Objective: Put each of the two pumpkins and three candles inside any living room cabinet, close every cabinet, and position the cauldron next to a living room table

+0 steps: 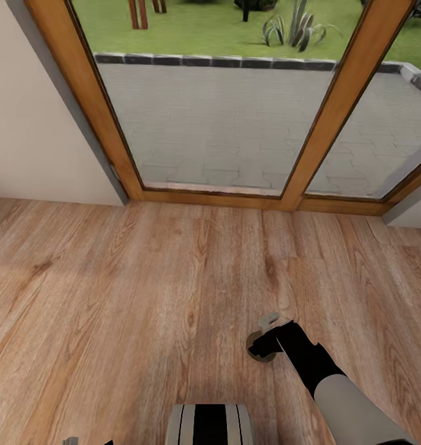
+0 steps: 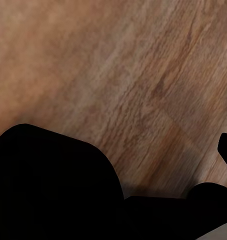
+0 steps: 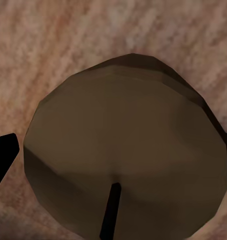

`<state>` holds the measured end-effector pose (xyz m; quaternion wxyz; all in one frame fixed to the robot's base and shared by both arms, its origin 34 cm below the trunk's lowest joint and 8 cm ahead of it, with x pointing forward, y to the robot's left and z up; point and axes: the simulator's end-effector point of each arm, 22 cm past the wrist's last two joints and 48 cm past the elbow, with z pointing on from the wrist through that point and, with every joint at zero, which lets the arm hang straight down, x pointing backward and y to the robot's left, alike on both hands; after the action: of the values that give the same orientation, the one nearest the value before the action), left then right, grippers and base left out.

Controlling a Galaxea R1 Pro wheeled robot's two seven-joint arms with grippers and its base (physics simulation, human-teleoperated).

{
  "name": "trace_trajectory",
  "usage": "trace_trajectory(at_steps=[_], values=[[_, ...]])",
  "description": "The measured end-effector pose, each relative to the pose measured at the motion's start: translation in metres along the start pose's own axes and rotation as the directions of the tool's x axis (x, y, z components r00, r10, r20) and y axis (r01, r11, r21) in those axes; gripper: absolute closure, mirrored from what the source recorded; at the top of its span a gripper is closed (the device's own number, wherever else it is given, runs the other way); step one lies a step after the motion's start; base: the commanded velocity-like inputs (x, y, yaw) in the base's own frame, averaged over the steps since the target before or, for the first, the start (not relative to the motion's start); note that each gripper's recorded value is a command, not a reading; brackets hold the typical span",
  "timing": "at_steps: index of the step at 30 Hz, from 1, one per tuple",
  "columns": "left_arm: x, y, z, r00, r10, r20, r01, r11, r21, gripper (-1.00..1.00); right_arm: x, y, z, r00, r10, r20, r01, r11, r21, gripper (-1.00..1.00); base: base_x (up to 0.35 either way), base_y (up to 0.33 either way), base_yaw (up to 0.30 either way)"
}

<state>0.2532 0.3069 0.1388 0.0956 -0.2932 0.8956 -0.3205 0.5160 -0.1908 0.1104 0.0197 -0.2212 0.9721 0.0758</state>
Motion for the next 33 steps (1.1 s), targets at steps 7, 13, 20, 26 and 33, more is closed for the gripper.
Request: trace_trajectory(at_steps=[7,13,20,26,33], values=[[0.0,0.0,0.0,1.0,0.0,0.0,0.0,1.0,0.0,-1.0,-0.0002,0.0011,0.0001,1.0,-0.003,-0.001,0.003,1.0,-0.001,-1.0,0.0,0.0,0.0],[0.0,0.0,0.0,1.0,0.0,0.0,0.0,1.0,0.0,-1.0,0.0,0.0007,0.0001,1.0,-0.004,-0.001,0.004,1.0,-0.001,-1.0,0.0,0.0,0.0],[0.0,0.0,0.0,1.0,0.0,0.0,0.0,1.0,0.0,-1.0,0.0,0.0002,0.0001,1.0,-0.005,-0.001,0.005,1.0,0.002,1.0,0.0,0.0,0.0],[0.0,0.0,0.0,1.0,0.0,0.0,0.0,1.0,0.0,-1.0,-0.0003,0.001,0.0001,1.0,-0.001,0.001,0.001,1.0,-0.003,1.0,0.0,0.0,0.0],[0.0,0.0,0.0,1.0,0.0,0.0,0.0,1.0,0.0,-1.0,-0.0003,0.0012,0.0001,1.0,0.0,0.001,0.0,1.0,-0.004,1.0,0.0,0.0,0.0]])
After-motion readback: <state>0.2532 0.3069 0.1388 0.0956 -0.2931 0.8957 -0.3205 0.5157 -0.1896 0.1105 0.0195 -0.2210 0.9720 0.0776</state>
